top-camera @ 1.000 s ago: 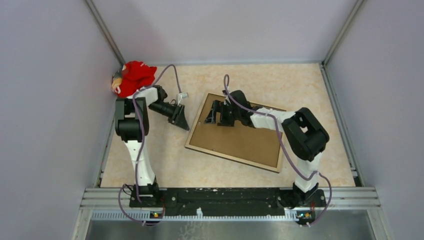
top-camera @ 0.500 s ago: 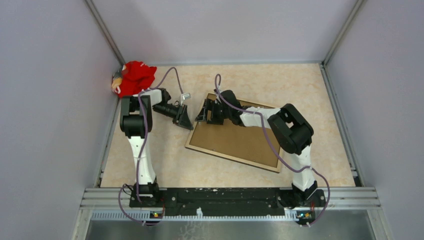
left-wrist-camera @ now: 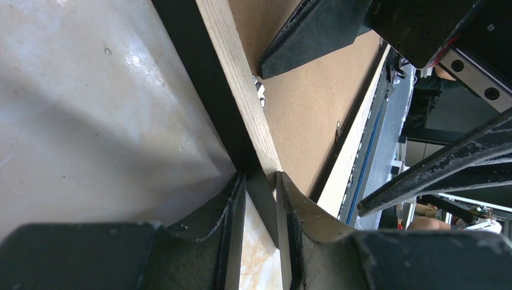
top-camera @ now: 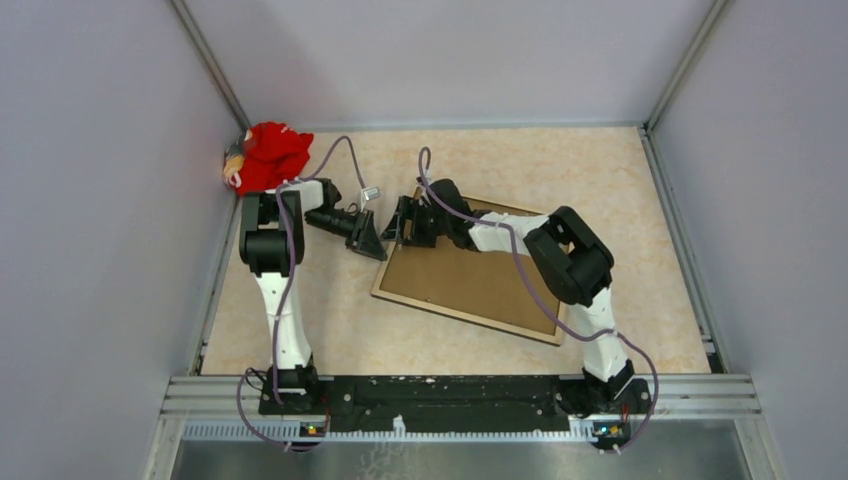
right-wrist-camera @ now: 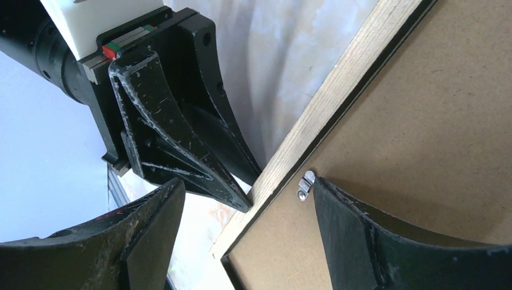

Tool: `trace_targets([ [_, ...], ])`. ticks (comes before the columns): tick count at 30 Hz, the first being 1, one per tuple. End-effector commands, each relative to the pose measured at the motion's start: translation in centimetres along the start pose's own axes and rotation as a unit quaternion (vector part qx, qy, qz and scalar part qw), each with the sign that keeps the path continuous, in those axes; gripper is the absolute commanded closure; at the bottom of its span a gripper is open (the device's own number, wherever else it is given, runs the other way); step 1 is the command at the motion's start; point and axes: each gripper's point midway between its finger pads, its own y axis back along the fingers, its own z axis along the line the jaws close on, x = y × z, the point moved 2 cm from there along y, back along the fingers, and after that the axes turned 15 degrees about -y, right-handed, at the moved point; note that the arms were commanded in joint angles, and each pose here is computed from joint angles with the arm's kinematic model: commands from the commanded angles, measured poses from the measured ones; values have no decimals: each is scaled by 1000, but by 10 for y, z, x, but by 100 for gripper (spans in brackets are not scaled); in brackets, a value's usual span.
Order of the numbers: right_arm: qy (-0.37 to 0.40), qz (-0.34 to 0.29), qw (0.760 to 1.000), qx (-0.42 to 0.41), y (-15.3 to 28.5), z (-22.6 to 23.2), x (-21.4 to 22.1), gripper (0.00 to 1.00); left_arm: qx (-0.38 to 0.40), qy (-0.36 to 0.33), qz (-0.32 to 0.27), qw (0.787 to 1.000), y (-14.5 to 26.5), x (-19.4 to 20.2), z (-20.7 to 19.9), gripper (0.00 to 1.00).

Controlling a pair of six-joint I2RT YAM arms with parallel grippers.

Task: Put the photo into the frame
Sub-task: Install the photo frame at the center of the board.

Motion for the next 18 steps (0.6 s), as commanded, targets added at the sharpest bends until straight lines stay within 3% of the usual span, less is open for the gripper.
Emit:
trace_targets([
  [1, 7, 1, 1000, -6, -11, 7, 5, 22, -14, -27, 11, 999, -4, 4, 8, 69],
  [18, -23, 26, 999, -24, -18, 8, 19, 23, -22, -35, 12, 999, -2, 0, 9, 69],
])
